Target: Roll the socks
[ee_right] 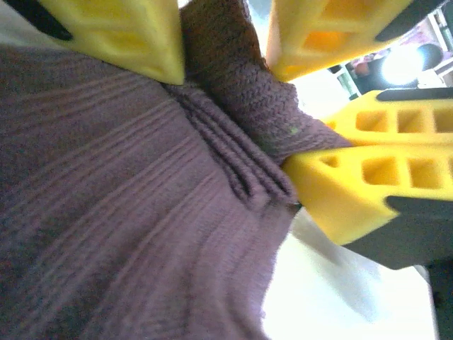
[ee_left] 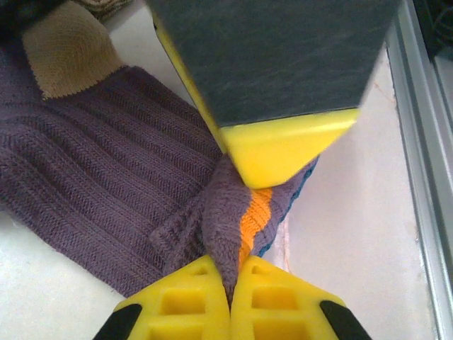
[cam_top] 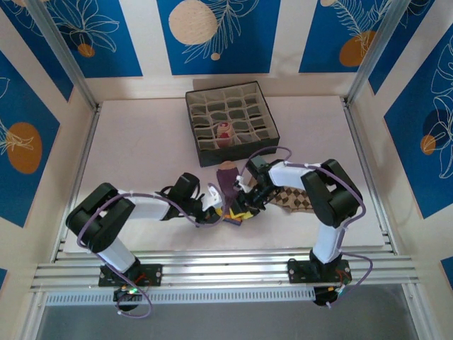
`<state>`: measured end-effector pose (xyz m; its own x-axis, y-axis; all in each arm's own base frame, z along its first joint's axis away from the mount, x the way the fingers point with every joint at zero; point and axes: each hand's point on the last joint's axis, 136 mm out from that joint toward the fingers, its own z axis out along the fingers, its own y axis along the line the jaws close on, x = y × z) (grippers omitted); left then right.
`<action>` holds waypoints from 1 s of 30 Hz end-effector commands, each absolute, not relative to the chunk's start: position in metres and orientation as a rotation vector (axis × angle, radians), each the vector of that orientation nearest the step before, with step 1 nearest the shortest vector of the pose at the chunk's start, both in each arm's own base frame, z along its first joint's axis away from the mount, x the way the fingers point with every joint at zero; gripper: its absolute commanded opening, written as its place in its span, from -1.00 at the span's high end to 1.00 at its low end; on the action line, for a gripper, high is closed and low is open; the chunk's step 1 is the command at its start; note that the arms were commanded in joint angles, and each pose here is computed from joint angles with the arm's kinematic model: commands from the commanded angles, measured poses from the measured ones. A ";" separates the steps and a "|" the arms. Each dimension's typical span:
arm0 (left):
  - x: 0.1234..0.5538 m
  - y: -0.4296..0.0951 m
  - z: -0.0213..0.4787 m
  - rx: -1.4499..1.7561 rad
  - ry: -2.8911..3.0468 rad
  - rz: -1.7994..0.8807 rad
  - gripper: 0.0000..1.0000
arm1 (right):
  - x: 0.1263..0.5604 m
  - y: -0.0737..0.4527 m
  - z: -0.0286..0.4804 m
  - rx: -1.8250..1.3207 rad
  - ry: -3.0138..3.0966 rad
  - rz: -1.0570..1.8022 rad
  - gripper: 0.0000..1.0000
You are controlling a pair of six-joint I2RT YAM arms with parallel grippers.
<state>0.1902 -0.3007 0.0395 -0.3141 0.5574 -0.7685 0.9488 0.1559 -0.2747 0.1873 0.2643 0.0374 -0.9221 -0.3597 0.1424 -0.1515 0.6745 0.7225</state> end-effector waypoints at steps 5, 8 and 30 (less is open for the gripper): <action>0.177 -0.306 0.051 1.195 2.199 -1.252 1.00 | 0.190 0.259 0.057 0.482 -2.740 -1.203 0.13; 0.174 -0.307 0.047 1.087 2.329 -1.325 1.00 | 0.184 0.261 0.053 0.507 -2.725 -1.216 0.12; 0.185 -0.301 0.020 0.746 2.657 -1.441 0.80 | 0.192 0.228 0.000 0.357 -2.784 -0.659 0.93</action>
<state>0.1857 -0.3139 0.0321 -0.8923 0.3729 -0.2546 0.3969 0.3788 -0.8361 0.1970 0.2566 0.0265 -0.9414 -0.3245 0.0924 -0.2023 0.7622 0.6149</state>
